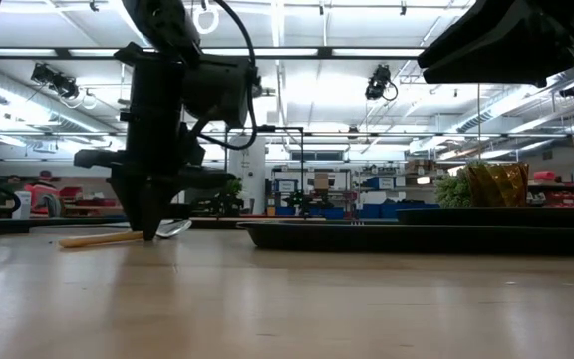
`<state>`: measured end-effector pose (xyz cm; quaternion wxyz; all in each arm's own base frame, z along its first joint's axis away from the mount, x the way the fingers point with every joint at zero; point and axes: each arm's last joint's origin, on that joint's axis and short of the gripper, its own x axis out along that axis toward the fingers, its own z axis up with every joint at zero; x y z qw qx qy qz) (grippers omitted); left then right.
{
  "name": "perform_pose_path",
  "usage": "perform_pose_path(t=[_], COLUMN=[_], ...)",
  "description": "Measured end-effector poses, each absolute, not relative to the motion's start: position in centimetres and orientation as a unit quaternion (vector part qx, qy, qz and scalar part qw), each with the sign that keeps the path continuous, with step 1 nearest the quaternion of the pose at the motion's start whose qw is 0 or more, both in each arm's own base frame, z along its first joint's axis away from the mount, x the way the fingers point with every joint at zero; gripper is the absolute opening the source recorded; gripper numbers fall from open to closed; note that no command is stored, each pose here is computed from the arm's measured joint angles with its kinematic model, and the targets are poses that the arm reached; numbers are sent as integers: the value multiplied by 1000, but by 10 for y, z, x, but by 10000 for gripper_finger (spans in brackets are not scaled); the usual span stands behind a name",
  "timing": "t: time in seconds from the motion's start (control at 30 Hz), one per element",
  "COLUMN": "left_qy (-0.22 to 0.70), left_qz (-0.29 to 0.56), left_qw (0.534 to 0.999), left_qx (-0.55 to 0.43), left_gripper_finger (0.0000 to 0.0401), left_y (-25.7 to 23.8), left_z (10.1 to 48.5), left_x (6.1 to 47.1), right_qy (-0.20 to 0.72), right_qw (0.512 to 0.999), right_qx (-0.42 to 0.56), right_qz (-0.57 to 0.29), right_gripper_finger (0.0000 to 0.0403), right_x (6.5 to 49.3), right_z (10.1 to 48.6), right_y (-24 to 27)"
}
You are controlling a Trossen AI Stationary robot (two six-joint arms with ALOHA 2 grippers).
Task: Pick and place plate/cup/fork/spoon on tray
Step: Put the yellow spoon to the left of the orange fork on the black tray
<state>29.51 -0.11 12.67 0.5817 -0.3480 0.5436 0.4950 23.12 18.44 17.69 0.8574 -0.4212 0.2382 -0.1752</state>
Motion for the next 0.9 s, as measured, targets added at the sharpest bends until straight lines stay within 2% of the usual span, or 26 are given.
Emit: perform_pose_path(t=[0.13,0.3,0.73,0.9], left_qy=[527,482,316,259], left_qz=[492,490,429,420], left_qw=[590,611,710,731], left_qx=[-364,-392,-461,-471], left_gripper_finger=[59,47,53,54], left_y=[-1,-1,1,2], left_z=[137,156,174,181], left_x=[293,293,327,336], right_qy=[238,238,237,237], right_qw=[857,857,855,855], right_qx=[-421,-421,-428,-428], right_qz=[-175,-175,-173,-173], right_gripper_finger=[119,119,119,119], right_x=[231,231,232,232], right_z=[177,177,178,178], right_y=[184,184,185,185])
